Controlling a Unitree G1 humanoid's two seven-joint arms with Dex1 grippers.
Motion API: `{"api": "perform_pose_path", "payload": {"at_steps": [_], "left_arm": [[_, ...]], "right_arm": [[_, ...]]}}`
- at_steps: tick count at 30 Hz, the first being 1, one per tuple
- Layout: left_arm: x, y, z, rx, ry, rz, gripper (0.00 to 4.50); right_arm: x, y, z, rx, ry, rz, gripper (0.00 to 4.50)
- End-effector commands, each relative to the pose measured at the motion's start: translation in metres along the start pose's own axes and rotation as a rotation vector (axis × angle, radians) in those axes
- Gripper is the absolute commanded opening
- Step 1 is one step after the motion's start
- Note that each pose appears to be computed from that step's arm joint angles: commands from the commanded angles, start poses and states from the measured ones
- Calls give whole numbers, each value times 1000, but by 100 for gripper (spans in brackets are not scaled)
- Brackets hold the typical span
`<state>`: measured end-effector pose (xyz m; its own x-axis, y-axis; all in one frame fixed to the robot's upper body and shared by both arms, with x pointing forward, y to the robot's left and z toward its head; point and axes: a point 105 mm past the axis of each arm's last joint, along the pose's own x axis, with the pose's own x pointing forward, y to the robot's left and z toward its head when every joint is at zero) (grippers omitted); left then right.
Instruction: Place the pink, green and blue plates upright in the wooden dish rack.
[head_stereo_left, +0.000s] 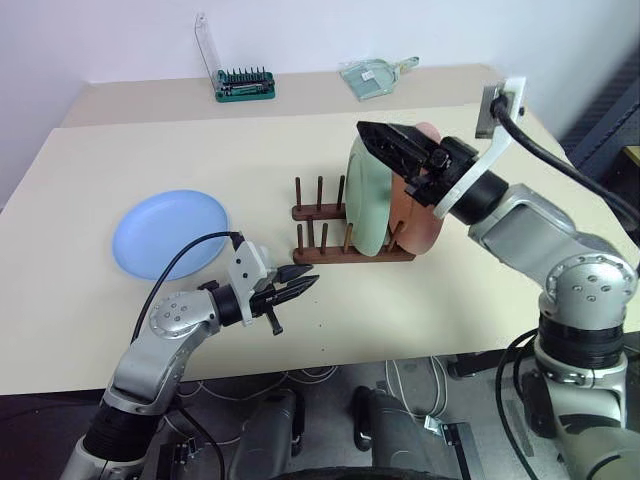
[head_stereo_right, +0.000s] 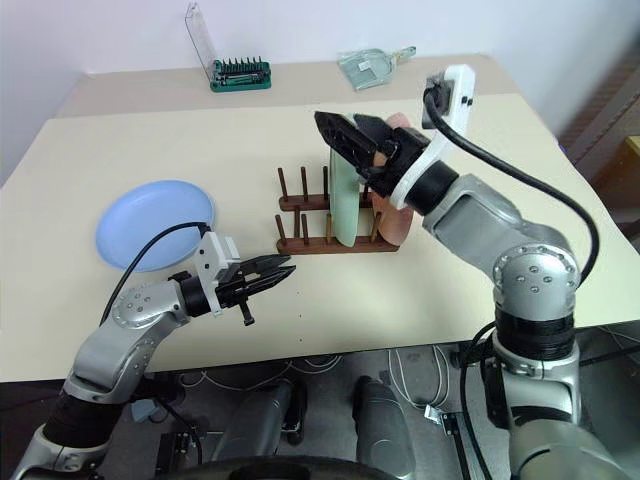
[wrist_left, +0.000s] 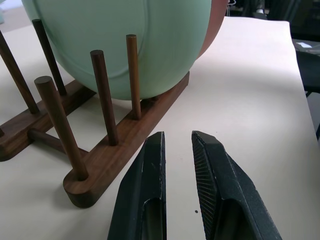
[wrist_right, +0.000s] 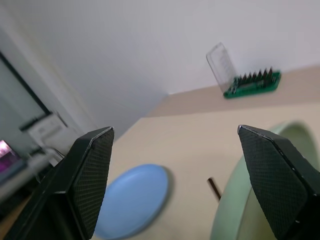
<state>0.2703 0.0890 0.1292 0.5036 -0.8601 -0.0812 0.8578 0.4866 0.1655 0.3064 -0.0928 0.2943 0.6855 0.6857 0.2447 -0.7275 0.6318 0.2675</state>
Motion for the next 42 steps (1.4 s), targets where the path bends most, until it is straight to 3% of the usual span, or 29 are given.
{"api": "perform_pose_path", "payload": {"at_steps": [1,4,7,10,12,13,16,21,25,32,37,41,42], "left_arm": [[-5,5,12,33,-42,28,85],[-15,15,14,10,-59,94,85],[-32,49,22,-24,-97,305,165],[-61,95,31,-58,-151,618,310],[-86,119,30,-53,-117,806,424],[-106,135,28,-68,-94,941,442],[-157,161,24,-191,-76,1255,442],[-202,164,1,-348,94,1457,442],[-203,154,-21,-458,217,1431,442],[-189,139,-54,-607,317,1339,442],[-187,140,-64,-660,313,1374,226],[-182,147,-58,-650,268,1386,12],[-179,149,-54,-642,245,1379,5]], "right_arm": [[-2,14,15,-122,-24,66,401],[-11,5,14,-385,51,69,401],[-13,9,10,-529,99,164,407],[-9,14,4,-606,121,251,407],[-5,16,1,-624,124,290,407],[-2,19,-1,-635,125,316,407],[4,24,-5,-658,121,379,407],[12,34,-13,-658,115,478,407],[15,39,-18,-653,113,520,407],[12,45,-22,-645,111,551,407],[9,46,-23,-644,123,541,407],[10,46,-24,-650,128,528,407],[10,45,-24,-653,130,523,407]]}}
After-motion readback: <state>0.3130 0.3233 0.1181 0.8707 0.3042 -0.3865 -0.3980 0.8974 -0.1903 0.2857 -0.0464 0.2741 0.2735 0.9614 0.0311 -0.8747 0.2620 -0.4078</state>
